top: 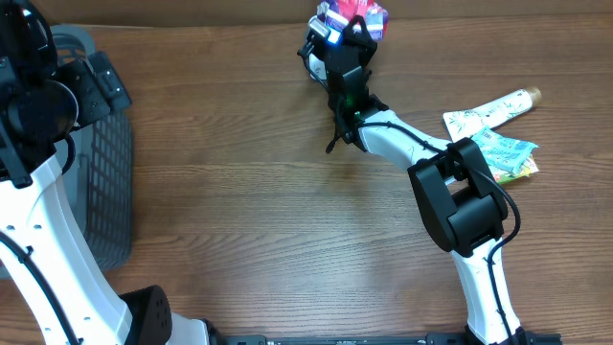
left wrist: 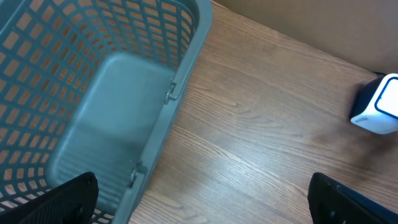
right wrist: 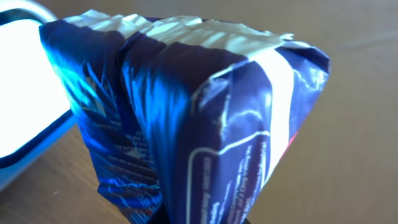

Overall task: Scan the item barcode
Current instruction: 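Lift the purple bag and hold its barcode under the scanner, then carry the purple bag right and place it on the pile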

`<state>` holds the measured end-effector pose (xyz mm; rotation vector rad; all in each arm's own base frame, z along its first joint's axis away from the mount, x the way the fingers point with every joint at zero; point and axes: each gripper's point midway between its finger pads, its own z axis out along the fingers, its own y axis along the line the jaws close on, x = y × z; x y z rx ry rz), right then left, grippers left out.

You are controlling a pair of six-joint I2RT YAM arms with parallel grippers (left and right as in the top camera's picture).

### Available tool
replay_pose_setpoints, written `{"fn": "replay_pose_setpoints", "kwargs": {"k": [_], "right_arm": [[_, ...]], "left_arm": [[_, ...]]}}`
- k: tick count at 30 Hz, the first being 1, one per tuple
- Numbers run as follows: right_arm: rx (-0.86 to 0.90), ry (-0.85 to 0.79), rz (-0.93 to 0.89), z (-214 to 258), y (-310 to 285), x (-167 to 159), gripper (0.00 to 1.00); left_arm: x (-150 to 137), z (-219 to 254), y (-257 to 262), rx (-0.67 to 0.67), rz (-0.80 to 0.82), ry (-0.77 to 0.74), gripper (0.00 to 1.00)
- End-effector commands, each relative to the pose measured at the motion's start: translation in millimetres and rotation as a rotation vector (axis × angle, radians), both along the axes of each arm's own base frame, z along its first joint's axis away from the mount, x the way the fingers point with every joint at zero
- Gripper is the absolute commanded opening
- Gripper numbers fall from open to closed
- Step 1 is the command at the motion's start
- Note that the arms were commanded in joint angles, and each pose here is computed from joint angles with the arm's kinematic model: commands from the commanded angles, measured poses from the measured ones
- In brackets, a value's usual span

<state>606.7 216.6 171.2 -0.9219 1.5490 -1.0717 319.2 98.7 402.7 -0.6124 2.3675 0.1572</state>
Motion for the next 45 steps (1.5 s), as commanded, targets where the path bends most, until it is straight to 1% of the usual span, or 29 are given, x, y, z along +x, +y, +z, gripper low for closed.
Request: {"fn": "replay_pose_setpoints", "kwargs": {"k": [1,4,14,17,20,22,24,26,30,34,37,39,42,45], "right_arm": [[-0.004,-0.003,0.060,10,9,3,0.04],[0.001,-0.006,0.082,11,10,4,0.04],[0.005,-0.016,0.073,13,6,6,0.04],[0.007,-0.029,0.042,16,2,5,0.04],[0.062,-0.132,-0.038,43,2,-5,0.04],[0.157,-0.190,-0.046,67,9,-14,0.04],[0.217,-0.211,-0.034,90,16,-24,0.04],[0.240,-0.183,-0.017,106,23,-36,0.04],[0.319,-0.043,0.013,119,34,-68,0.04],[0.474,0.169,0.134,126,51,-116,0.04],[0.671,0.329,0.221,140,58,-159,0.04],[0.824,0.420,0.247,153,53,-185,0.04],[1.047,0.494,0.220,175,34,-213,0.04],[1.287,0.480,0.068,191,-12,-222,0.04]], "left_arm": [[0,-1,1,0.009,-0.004,0.006,1.00],[0,-1,1,0.009,-0.004,0.006,1.00],[0,-1,1,0.009,-0.004,0.006,1.00],[0,-1,1,0.009,-0.004,0.006,1.00],[0,-1,1,0.009,-0.004,0.006,0.99],[0,-1,1,0.009,-0.004,0.006,1.00],[0,-1,1,0.009,-0.004,0.005,0.99],[0,-1,1,0.009,-0.004,0.006,1.00],[0,-1,1,0.009,-0.004,0.006,1.00],[0,-1,1,0.009,-0.004,0.006,0.99],[0,-1,1,0.009,-0.004,0.005,1.00],[0,-1,1,0.009,-0.004,0.005,0.99],[0,-1,1,0.009,-0.003,0.006,0.99],[0,-1,1,0.009,-0.004,0.006,1.00]]}}
